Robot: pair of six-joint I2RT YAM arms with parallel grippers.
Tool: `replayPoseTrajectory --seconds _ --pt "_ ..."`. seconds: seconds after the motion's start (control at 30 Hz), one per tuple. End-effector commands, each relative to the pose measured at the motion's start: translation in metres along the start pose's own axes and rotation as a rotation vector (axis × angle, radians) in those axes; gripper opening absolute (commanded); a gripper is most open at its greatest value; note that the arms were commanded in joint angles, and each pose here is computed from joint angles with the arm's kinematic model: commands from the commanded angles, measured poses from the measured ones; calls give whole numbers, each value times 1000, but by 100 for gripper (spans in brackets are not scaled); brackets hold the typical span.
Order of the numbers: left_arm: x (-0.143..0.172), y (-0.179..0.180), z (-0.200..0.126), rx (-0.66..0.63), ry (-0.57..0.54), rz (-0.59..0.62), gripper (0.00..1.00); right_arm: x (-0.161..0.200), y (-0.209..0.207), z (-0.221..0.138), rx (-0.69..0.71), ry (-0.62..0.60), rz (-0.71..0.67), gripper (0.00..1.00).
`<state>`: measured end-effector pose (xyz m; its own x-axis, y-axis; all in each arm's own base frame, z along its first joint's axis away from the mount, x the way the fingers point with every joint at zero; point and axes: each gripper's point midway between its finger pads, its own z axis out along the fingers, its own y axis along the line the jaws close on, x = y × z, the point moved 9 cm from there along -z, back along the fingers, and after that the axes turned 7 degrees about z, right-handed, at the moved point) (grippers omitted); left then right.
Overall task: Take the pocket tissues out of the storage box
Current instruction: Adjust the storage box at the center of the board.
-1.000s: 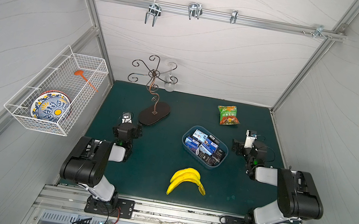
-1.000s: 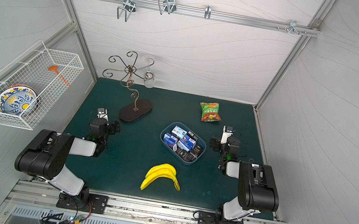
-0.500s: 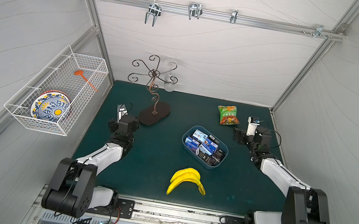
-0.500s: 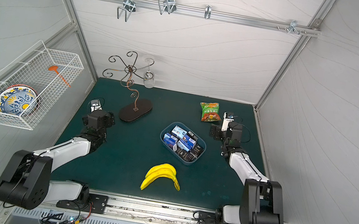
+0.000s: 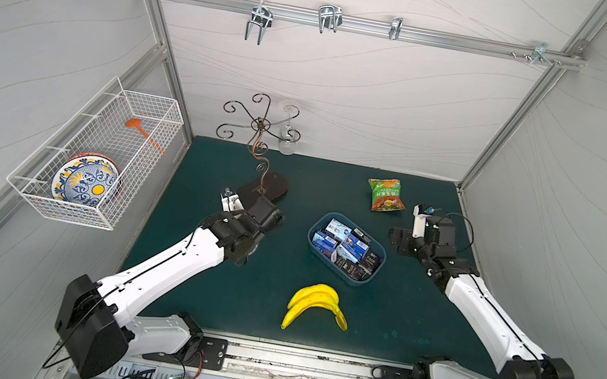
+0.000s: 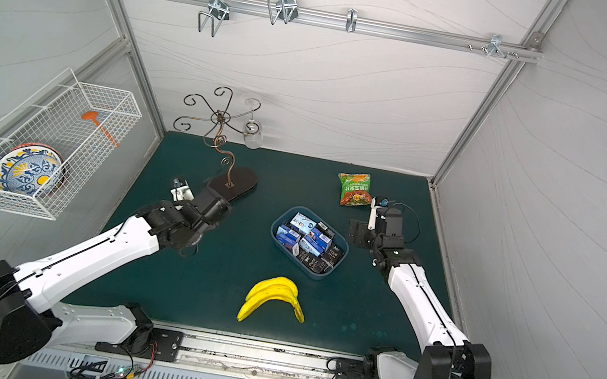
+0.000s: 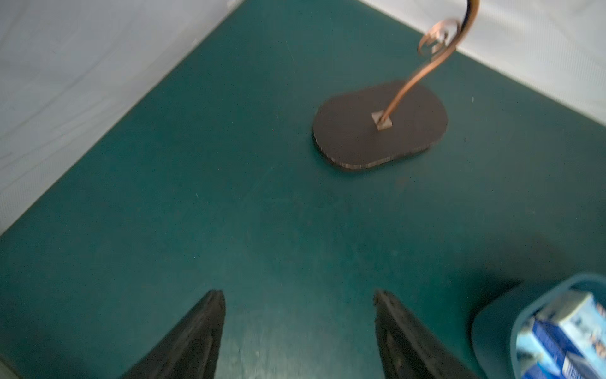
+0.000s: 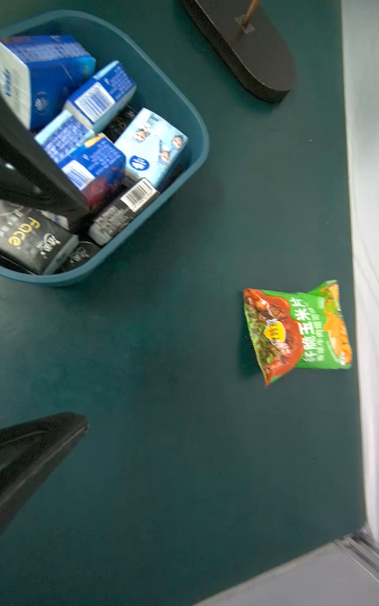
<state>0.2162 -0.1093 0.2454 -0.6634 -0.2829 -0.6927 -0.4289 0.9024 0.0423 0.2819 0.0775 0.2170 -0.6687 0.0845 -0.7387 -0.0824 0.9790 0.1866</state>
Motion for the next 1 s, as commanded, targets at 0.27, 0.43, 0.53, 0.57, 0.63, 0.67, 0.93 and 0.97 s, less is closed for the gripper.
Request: replayPoseTrajectory --seconds 0.27,0.43,0.53,0.57,0.63,0.67,0.93,0.97 --pt "40 -114 -19 132 132 73 66 25 12 22 20 122 -17 99" --pt "54 -150 0 185 173 78 58 24 11 22 34 102 -9 99" --pt "60 -168 8 194 194 83 55 23 10 23 45 98 -11 99" --pt "61 -172 11 201 196 79 54 23 10 23 47 97 -11 99" --pt "64 -177 15 210 193 70 53 23 10 24 46 97 -9 99" --pt "64 -180 17 214 188 70 53 24 10 24 46 96 -8 99" --pt "65 -189 31 206 192 44 45 23 12 23 28 90 -8 99" --pt "64 -188 34 204 196 36 44 22 12 22 25 86 -10 99"
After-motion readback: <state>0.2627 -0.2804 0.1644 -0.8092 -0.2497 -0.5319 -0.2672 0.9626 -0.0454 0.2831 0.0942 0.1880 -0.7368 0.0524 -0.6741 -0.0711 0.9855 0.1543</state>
